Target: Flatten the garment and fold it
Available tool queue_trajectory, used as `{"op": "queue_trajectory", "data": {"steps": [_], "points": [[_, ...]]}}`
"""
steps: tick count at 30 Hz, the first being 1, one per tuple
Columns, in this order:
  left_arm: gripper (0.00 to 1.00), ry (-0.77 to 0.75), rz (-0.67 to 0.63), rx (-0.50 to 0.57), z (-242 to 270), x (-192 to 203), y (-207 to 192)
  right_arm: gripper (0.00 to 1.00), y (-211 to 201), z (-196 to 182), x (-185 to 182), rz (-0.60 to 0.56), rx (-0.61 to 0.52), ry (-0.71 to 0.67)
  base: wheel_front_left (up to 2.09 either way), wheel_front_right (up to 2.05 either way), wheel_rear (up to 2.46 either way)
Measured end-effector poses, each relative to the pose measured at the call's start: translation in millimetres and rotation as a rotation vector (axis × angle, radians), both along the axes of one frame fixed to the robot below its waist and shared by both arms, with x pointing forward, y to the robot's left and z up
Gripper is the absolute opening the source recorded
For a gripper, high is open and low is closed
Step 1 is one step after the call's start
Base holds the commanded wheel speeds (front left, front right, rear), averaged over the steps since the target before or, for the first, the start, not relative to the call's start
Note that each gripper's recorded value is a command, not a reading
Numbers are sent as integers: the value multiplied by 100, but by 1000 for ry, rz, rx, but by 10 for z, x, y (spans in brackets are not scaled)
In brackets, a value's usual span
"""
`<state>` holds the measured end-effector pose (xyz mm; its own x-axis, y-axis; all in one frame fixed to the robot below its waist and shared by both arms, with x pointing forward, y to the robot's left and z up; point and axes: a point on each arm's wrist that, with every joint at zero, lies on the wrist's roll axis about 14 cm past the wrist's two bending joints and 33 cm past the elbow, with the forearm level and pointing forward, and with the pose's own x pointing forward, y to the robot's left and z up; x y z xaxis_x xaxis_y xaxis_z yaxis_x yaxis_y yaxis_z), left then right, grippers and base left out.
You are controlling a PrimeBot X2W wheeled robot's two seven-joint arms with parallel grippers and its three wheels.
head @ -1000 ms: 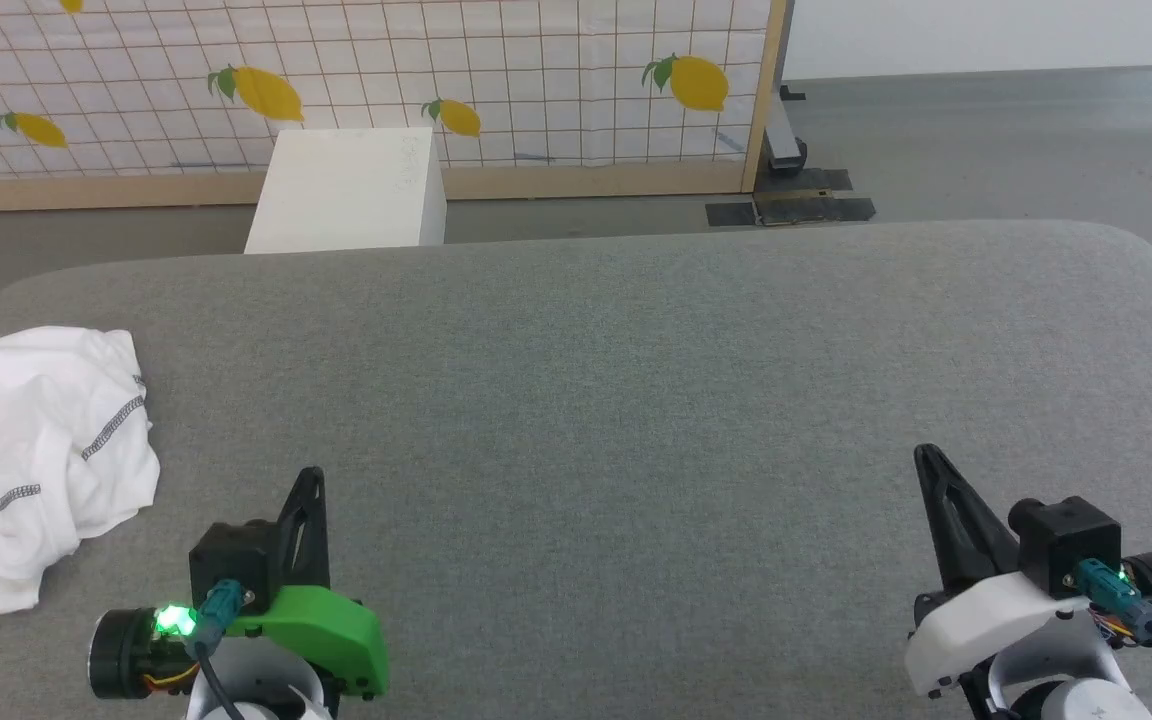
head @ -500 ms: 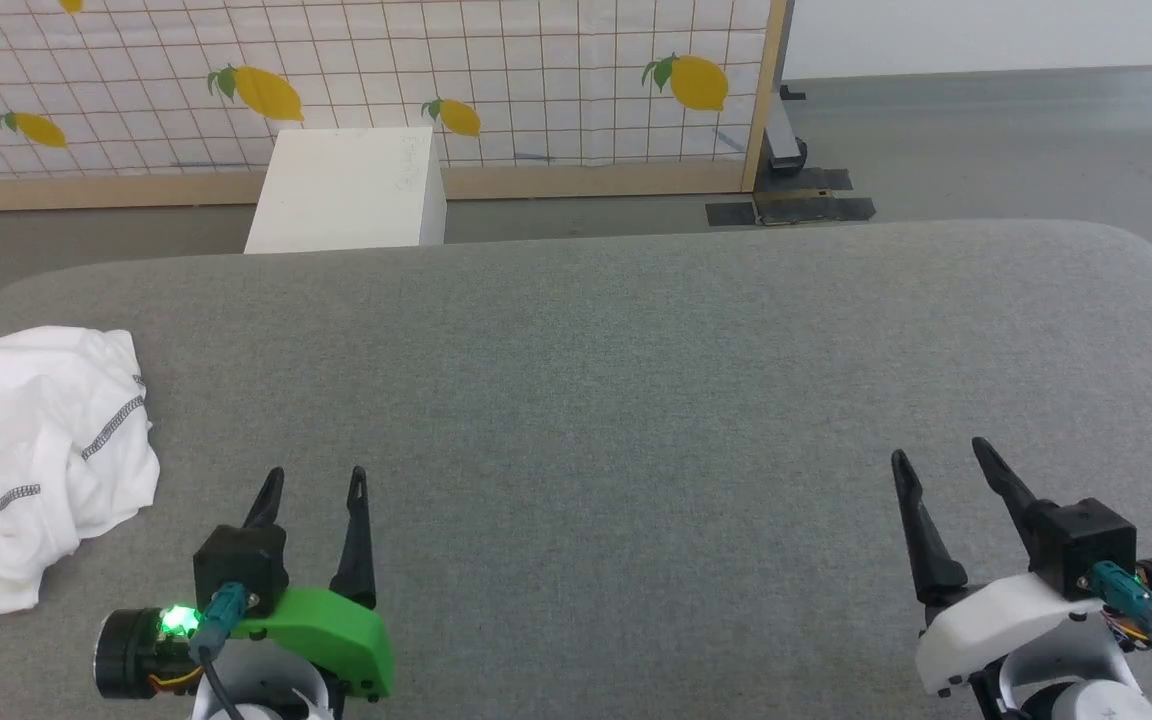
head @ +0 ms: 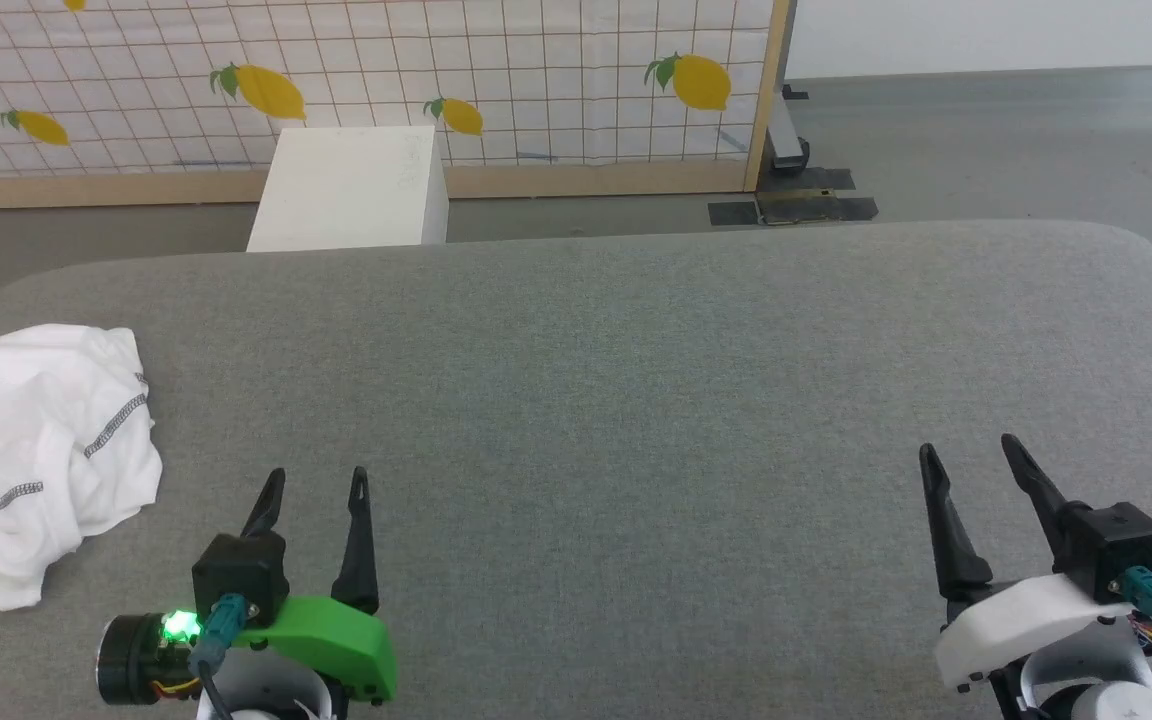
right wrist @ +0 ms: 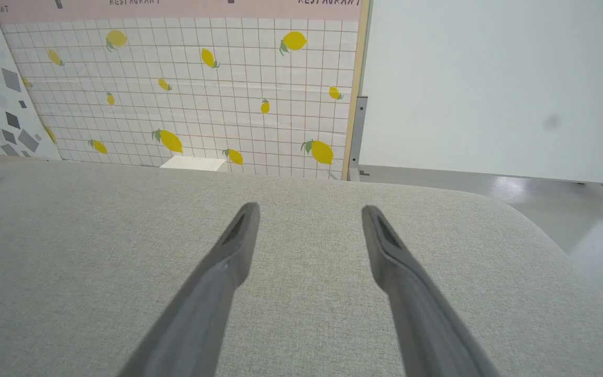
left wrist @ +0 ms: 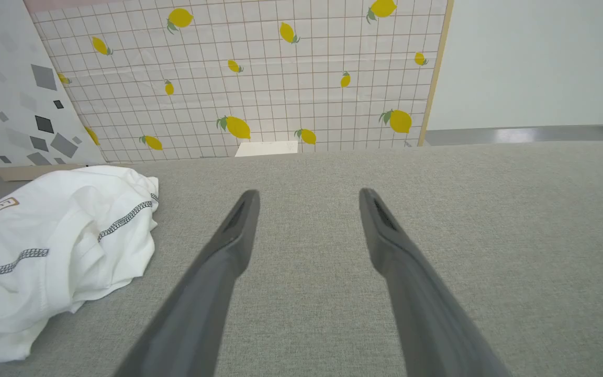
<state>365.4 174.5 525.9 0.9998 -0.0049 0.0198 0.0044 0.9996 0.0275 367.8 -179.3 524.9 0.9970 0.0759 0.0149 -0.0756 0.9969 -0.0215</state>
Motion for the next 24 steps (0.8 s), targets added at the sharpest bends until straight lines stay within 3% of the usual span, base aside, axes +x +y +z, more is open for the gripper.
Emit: {"op": "queue_trajectory", "data": {"steps": [24], "points": [[100,-39,106,-24,34,-185,260,100,216,41,159,65,12,-39,0,0,0]]}}
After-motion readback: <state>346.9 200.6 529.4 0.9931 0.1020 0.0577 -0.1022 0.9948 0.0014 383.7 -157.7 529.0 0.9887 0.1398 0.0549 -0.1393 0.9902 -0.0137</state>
